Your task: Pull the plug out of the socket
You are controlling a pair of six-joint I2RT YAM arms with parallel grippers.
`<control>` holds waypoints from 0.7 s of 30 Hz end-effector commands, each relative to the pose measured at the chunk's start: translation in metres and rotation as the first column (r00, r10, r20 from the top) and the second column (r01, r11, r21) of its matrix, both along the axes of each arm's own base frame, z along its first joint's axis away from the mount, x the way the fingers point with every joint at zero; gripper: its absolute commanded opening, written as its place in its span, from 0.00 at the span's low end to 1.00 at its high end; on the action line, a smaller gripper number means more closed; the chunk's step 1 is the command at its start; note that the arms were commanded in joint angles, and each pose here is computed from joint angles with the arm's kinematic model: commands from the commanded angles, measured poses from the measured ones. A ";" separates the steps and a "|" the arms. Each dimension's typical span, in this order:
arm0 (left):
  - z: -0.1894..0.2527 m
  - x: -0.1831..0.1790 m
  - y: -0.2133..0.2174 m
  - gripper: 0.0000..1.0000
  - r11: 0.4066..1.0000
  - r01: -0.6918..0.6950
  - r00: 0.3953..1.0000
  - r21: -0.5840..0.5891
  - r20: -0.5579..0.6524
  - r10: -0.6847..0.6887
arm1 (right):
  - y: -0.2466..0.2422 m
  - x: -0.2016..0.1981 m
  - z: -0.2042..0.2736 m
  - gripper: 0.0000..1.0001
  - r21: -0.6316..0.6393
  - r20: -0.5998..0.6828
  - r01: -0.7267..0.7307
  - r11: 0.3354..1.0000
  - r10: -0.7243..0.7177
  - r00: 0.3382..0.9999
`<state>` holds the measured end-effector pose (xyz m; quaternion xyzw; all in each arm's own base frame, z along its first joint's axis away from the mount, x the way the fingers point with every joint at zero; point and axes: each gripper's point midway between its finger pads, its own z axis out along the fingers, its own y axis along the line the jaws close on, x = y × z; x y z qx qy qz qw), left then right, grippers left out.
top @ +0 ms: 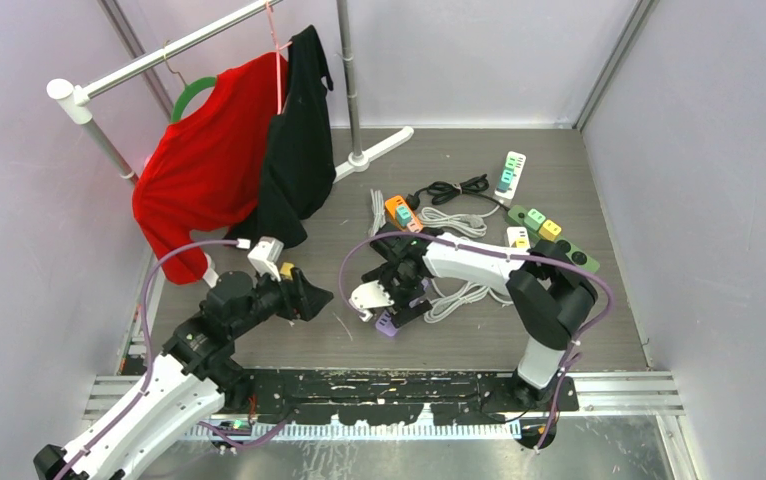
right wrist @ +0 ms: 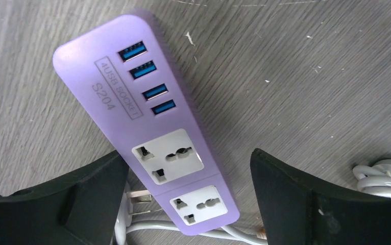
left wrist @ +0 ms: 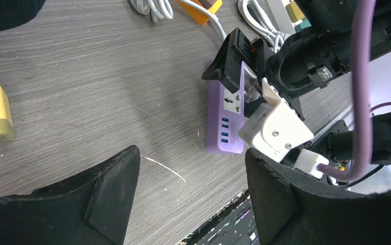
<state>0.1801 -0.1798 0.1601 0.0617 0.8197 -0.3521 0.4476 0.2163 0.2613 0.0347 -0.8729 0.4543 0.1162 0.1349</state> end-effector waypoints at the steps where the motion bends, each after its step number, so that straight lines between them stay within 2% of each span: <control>1: 0.022 0.002 0.002 0.75 1.000 -0.005 0.998 -0.011 0.059 0.005 | 0.006 0.021 -0.002 0.89 -0.005 0.093 0.035 0.999 -0.034 0.995; 8: 0.024 0.000 0.007 0.75 1.000 -0.015 0.997 -0.013 0.081 0.016 | 0.012 0.021 -0.002 0.72 -0.004 0.077 0.033 0.999 -0.032 0.996; 13: 0.027 -0.001 0.012 0.75 1.000 -0.029 0.995 -0.008 0.095 0.030 | 0.026 0.035 0.009 0.46 0.025 0.088 0.084 0.996 -0.086 0.992; 15: 0.028 -0.002 0.014 0.75 0.999 -0.033 0.995 -0.005 0.099 0.033 | 0.032 0.046 0.013 0.38 0.036 0.100 0.107 0.994 -0.110 0.989; 21: 0.030 -0.007 0.022 0.76 0.999 -0.051 0.993 0.004 0.109 0.050 | 0.041 0.095 0.023 0.31 0.082 0.133 0.200 0.976 -0.210 0.969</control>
